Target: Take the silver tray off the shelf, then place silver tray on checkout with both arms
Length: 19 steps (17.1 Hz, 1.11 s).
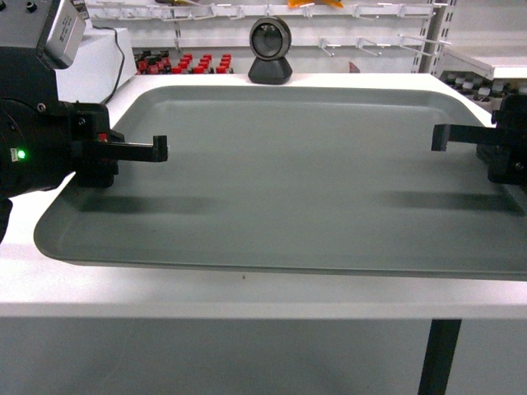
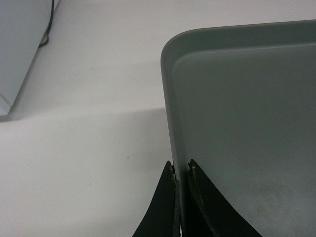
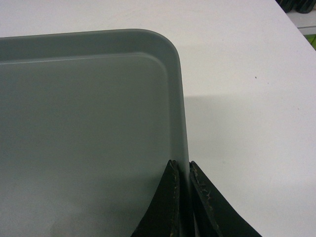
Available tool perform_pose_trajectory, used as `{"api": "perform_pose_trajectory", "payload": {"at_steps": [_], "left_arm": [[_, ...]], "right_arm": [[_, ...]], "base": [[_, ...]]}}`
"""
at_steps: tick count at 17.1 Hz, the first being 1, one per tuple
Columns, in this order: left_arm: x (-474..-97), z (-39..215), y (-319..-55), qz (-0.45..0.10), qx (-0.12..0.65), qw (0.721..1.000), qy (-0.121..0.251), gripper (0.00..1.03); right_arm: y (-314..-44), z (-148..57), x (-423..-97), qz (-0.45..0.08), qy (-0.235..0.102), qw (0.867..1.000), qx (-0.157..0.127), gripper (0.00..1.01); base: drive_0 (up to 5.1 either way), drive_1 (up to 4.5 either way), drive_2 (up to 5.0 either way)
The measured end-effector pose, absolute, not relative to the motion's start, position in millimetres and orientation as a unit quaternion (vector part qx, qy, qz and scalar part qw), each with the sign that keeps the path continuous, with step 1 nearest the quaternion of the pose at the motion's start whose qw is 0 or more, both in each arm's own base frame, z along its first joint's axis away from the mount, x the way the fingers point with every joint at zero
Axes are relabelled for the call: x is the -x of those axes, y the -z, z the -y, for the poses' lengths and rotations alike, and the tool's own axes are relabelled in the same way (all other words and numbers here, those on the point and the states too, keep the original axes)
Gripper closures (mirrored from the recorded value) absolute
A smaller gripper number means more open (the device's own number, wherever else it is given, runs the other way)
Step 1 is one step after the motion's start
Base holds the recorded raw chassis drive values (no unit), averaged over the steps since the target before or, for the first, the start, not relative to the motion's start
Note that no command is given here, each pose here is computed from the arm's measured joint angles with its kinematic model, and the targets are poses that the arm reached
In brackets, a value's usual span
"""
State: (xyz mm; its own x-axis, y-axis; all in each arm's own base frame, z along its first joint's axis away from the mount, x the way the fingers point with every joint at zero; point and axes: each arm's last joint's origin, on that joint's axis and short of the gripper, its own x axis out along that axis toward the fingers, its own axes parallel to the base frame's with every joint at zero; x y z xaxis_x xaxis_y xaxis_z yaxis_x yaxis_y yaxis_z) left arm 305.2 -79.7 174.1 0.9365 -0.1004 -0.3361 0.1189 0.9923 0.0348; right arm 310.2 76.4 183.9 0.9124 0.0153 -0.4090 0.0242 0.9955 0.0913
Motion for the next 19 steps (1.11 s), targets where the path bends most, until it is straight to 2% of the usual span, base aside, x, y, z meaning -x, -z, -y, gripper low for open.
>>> {"api": "perform_pose_trajectory", "payload": {"at_steps": [13,14,15,16,17,19], "left_arm": [[-306,80,-175,-0.167,-0.027,0.984,0.057,0.99],[-307,86,-173,-0.107,-0.042,0.993,0.007,0.99],[-310,93,-172,-0.071,-0.068,0.994,-0.051,0.99],[-311,96,-170,-0.056,-0.084,0.991,-0.085,0.99],[-314,98,-169,-0.050,-0.095,0.988,-0.106,0.99],[-322,102,-172,-0.048,-0.110,0.986,-0.120,0.99]], "right_arm": [[-185,-76,-311,-0.207,0.004,0.977,-0.048,0.98],[-181,-77,-312,-0.134,-0.023,0.990,-0.038,0.98],[-180,-78,-316,-0.104,-0.030,0.994,-0.023,0.98],[-181,-77,-320,-0.075,-0.036,0.996,0.002,0.98],[-183,-77,-325,-0.066,-0.044,0.997,0.016,0.98],[-188,-76,-334,-0.066,-0.046,0.996,0.031,0.98]], "base": [[-0.1,4.21,-4.4],[-0.1,4.22,-4.4],[-0.1,4.22,-4.4],[-0.1,4.22,-4.4],[-0.1,4.22,-4.4],[-0.1,4.22,-4.4]]}}
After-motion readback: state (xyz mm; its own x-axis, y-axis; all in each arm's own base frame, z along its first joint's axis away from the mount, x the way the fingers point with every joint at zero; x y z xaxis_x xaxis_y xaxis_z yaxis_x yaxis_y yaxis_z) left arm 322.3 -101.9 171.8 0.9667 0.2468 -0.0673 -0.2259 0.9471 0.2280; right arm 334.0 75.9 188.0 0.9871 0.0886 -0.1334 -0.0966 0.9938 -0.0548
